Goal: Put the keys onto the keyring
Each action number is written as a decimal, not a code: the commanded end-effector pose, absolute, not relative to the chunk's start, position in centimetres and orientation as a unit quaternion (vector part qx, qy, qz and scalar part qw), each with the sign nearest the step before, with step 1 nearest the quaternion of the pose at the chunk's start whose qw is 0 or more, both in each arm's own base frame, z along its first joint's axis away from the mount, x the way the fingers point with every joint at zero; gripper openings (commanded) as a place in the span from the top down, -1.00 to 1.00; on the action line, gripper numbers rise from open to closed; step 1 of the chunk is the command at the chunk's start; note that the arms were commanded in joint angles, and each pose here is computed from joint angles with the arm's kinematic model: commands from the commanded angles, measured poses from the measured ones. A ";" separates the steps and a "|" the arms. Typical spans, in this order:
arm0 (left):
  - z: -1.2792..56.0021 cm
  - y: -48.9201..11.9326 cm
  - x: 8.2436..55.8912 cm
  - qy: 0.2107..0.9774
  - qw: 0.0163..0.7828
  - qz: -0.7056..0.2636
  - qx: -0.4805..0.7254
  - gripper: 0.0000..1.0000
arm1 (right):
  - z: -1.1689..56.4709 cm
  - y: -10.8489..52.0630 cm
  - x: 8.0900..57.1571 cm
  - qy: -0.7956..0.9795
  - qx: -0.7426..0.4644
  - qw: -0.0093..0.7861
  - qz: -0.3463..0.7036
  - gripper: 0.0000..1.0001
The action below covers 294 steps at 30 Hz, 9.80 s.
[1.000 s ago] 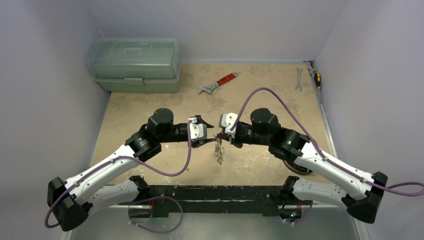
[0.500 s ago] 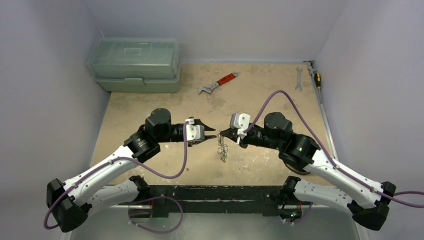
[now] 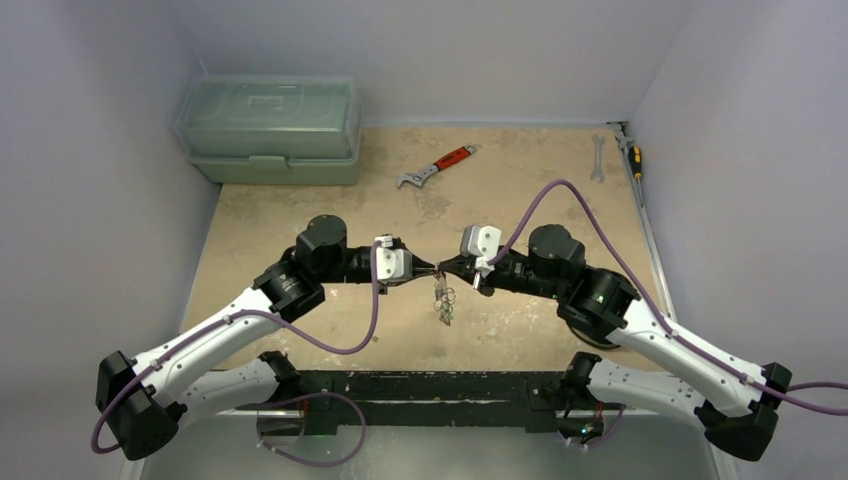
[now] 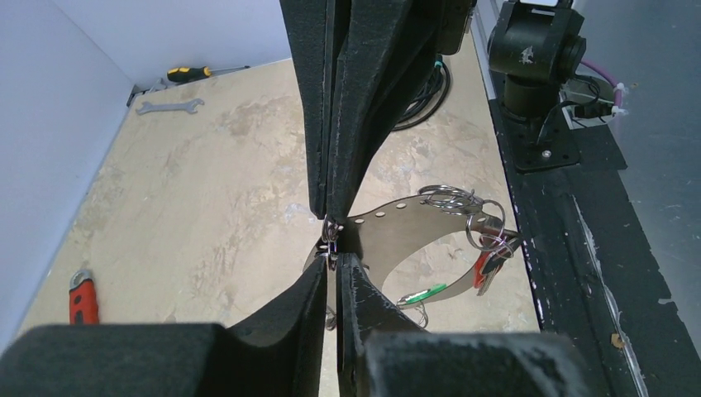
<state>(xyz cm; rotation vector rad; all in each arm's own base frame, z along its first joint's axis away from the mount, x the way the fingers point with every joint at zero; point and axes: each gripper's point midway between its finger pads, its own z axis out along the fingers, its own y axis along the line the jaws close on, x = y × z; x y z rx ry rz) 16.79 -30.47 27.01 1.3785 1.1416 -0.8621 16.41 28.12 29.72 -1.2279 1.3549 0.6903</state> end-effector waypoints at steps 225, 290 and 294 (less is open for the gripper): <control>37.0 -27.8 13.1 0.335 0.613 -0.482 0.529 0.71 | 41.4 28.9 12.2 0.296 -0.263 0.698 0.597 1.00; 36.4 -28.3 14.2 0.368 0.600 -0.486 0.519 1.00 | 41.3 30.0 12.0 0.276 -0.265 0.685 0.620 1.00; 35.9 -28.5 15.0 0.387 0.598 -0.473 0.519 1.00 | 40.7 29.6 12.6 0.303 -0.258 0.690 0.605 0.95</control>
